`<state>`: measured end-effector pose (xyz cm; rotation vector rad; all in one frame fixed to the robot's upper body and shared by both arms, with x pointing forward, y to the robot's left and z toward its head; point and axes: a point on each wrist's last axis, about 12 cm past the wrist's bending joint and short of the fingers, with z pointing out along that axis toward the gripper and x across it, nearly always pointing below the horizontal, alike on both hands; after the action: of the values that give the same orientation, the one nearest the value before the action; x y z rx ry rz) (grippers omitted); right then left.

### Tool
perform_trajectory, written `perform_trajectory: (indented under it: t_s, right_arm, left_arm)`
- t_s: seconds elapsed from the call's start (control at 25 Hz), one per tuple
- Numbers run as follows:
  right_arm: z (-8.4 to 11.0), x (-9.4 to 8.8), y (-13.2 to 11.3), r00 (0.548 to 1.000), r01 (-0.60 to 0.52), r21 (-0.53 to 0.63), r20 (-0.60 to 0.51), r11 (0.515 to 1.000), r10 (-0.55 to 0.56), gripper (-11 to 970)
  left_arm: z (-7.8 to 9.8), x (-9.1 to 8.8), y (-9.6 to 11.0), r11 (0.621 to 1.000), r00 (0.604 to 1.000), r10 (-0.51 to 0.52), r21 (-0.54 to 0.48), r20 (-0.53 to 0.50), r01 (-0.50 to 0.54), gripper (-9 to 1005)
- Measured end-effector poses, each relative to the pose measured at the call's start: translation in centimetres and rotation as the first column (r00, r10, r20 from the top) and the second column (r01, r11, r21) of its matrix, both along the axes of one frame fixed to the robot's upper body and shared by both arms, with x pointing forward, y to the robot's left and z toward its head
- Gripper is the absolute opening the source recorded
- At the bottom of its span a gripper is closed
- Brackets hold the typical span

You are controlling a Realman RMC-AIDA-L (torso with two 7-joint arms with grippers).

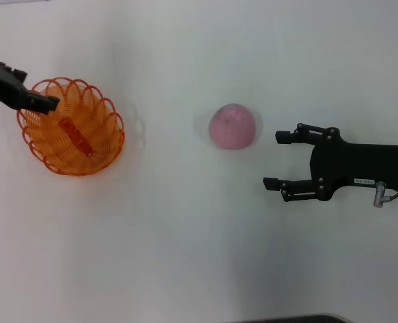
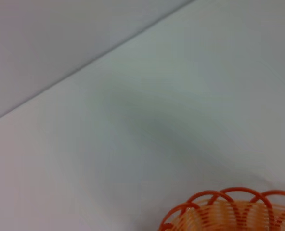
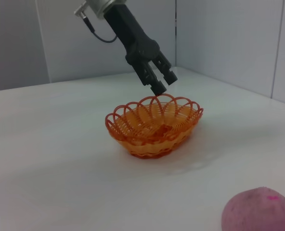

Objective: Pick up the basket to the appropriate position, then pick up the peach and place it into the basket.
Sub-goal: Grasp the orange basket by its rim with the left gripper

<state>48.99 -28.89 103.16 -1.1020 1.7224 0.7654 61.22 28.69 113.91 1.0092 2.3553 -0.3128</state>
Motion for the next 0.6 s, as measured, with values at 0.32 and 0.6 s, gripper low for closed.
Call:
perform_trajectory:
  t_s: [0.32,0.6]
  right_arm:
    - [0.1,0.2,0.2,1.000,-0.005,-0.002,0.004,1.000,0.005,926]
    - [0.1,0.3,0.2,1.000,-0.009,-0.002,0.005,1.000,0.009,926]
  left_arm:
    - [0.8,1.9,-2.4,0.978,0.995,-0.100,0.180,-0.022,0.103,859]
    - [1.0,3.0,-4.0,0.953,0.988,-0.145,0.263,-0.053,0.154,858]
